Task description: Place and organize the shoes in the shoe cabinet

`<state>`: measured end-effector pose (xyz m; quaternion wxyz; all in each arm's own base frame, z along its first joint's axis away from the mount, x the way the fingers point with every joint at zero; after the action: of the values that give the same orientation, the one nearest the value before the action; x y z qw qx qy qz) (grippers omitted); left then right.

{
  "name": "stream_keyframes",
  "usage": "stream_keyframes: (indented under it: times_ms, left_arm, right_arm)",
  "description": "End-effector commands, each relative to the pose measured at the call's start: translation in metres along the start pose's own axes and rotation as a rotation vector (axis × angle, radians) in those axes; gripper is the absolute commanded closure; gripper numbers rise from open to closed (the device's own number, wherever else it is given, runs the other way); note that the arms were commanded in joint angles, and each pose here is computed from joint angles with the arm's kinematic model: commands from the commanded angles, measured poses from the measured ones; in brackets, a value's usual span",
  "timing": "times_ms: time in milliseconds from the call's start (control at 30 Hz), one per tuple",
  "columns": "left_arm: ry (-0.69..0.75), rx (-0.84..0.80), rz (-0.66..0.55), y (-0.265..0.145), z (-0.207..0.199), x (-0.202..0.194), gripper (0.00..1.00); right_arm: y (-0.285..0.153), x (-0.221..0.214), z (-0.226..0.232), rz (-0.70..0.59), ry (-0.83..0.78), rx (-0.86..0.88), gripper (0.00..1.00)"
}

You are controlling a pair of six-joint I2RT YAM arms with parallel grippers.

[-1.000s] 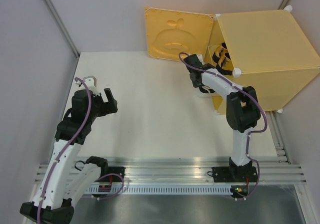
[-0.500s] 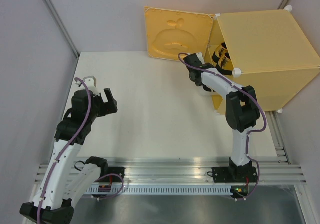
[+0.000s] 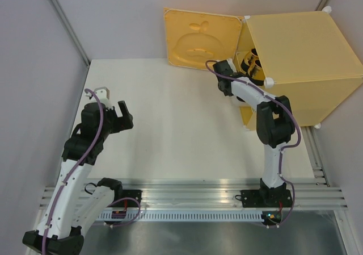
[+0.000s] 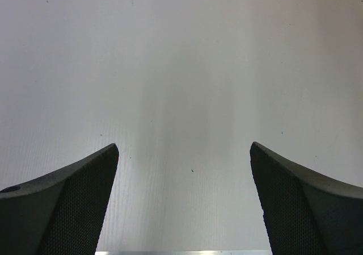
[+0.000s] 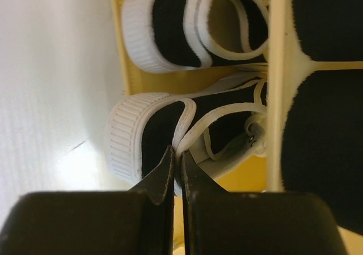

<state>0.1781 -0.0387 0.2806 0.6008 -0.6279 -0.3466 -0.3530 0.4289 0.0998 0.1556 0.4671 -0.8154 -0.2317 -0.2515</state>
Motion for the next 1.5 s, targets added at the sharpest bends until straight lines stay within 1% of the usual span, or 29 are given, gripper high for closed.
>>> stream_keyframes:
  times_ms: [0, 233, 533, 600, 667, 700, 767, 800, 867, 900, 1100, 1300, 1367, 1467]
  left_arm:
    - [0.029, 0.003, -0.004, -0.003, 0.002, -0.001, 0.0]
    - [0.028, 0.0, 0.0, -0.002, 0.002, -0.001, 0.0]
    - [0.033, 0.006, 0.0, -0.003, 0.003, -0.002, 0.0]
    - [0.031, 0.008, 0.002, -0.003, 0.003, -0.003, 0.0]
    - [0.033, 0.006, -0.001, -0.003, 0.003, -0.002, 0.0]
    - [0.031, 0.004, -0.002, -0.003, 0.003, -0.001, 0.0]
    - [0.031, 0.004, -0.001, -0.003, 0.003, -0.002, 0.0]
    - [0.033, 0.003, -0.001, -0.003, 0.003, -0.002, 0.0]
    - [0.032, 0.001, -0.005, -0.004, 0.003, -0.001, 0.0]
    - [0.032, -0.002, -0.005, -0.004, 0.002, -0.001, 0.0]
    - [0.028, -0.012, -0.007, -0.004, 0.001, 0.001, 0.0]
    - [0.024, -0.016, -0.016, -0.008, 0.001, 0.001, 0.0]
    - [0.024, -0.016, -0.019, -0.008, 0.001, 0.001, 0.0]
    - [0.022, -0.016, -0.02, -0.009, 0.001, 0.001, 0.0]
  right_arm:
    - [0.017, -0.009, -0.032, 0.04, -0.062, -0.186, 0.99]
    - [0.025, -0.013, -0.031, 0.051, -0.085, -0.231, 0.99]
    - [0.029, -0.011, -0.028, 0.054, -0.066, -0.213, 0.99]
    - [0.031, -0.013, -0.026, 0.061, -0.061, -0.203, 0.98]
    - [0.031, -0.011, -0.023, 0.062, -0.054, -0.184, 0.93]
    - [0.03, -0.012, -0.022, 0.066, -0.05, -0.168, 0.83]
    - [0.028, -0.01, -0.02, 0.064, -0.032, -0.144, 0.76]
    - [0.027, -0.009, -0.019, 0.06, -0.022, -0.134, 0.7]
    - [0.022, -0.007, -0.017, 0.053, -0.008, -0.103, 0.66]
    - [0.019, -0.006, -0.016, 0.048, -0.007, -0.094, 0.62]
    - [0.0, 0.002, -0.001, 0.005, -0.018, -0.048, 0.55]
    - [-0.026, 0.015, 0.014, -0.068, -0.009, 0.017, 0.48]
    - [-0.03, 0.018, 0.017, -0.084, -0.005, 0.03, 0.44]
    - [-0.035, 0.02, 0.019, -0.101, -0.003, 0.037, 0.41]
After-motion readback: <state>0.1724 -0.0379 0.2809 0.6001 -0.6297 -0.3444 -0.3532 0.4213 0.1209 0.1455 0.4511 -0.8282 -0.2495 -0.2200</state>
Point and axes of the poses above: each gripper's point midway between its finger pads, its own y axis out along the fingers, its own z axis along the line the jaws close on, x = y × z, the point moved 8 cm from there along -y, back along the fingers, and after that the axes turned 11 degrees about y, right-handed, at the moved point
